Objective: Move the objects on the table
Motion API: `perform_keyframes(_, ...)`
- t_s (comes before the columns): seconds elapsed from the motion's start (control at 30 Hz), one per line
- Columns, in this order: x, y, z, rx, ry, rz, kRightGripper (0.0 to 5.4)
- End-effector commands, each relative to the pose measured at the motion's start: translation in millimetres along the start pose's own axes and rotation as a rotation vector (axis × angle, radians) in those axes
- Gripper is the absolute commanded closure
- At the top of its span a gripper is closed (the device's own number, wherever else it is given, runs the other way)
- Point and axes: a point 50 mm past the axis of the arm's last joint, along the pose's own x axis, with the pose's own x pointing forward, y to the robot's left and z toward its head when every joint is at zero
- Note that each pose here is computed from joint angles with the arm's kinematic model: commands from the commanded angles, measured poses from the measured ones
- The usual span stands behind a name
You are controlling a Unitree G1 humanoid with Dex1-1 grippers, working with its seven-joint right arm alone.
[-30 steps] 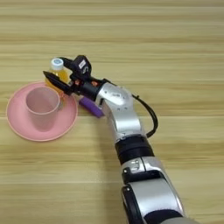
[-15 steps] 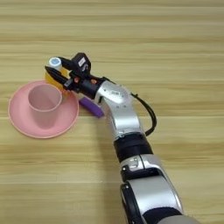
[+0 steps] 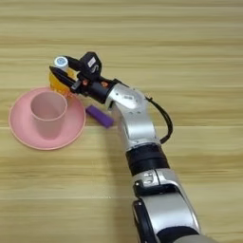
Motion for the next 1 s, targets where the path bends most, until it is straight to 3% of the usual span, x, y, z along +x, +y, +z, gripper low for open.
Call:
perform_keyframes(0.03, 4.6, -21.5, 53.8, -0.134, -0.16, -0.046, 3.61)
perform_keyframes(0.4, -12.8, -52.5, 71.2, -0.177, -0.184, -0.181, 3.61)
perform_keyframes(1.0, -16.8, -84.3, 32.4, -0.118, -0.03, -0.326, 3.61)
